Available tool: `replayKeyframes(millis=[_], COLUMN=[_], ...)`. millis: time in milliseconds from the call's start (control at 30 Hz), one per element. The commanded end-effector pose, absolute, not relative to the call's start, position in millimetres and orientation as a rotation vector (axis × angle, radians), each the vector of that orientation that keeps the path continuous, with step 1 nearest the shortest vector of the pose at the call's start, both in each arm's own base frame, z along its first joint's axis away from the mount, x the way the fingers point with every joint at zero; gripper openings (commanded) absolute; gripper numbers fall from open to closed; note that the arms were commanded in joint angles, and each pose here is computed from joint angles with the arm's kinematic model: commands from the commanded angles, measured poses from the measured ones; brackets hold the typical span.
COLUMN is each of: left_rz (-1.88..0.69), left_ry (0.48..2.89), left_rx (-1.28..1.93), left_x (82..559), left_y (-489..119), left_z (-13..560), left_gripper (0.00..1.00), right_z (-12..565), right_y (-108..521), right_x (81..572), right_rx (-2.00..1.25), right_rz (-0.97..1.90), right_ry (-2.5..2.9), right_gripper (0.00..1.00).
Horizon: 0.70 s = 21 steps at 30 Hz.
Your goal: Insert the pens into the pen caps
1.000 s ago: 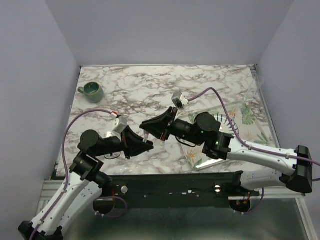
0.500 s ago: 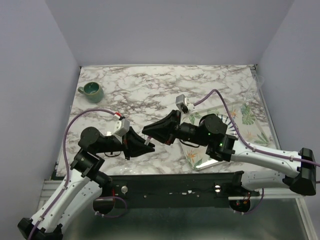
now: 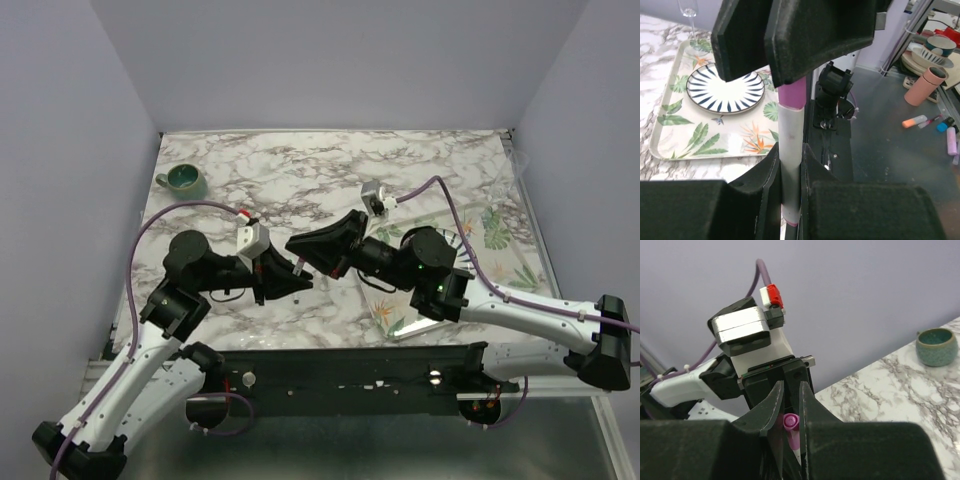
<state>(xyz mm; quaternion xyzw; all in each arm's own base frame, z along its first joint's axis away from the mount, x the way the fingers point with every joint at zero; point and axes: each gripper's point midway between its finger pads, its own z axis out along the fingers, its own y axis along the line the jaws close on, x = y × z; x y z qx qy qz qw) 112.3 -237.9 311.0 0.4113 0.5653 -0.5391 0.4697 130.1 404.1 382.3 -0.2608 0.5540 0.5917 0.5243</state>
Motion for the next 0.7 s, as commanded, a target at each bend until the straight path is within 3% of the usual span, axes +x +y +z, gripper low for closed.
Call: replayKeyframes(millis=[0,300,467,667], left_rz=[-1.02,-1.03,-1.067,-1.12], left_ry=[1.18,1.211,1.204,1.177], left_rx=[0.782,0.74,0.752,0.808], left_x=[173,188,188,172], left_y=[-227,-232,-237,-239], left_z=[400,413,418,412], left_gripper=[0.0,0.0,0.0,0.0], right_z=[158,151,149,186], right_y=[382,371,381,389], right_x=[63,64,46,34], right_rx=[-1.013,-0.966,-0.992,-1.004], right_rz=[1.172,0.981,1.116,1.272], right_ry=[2.084,2.037,2.013,1.878], right_gripper=[0.01,0.01,0.01,0.01])
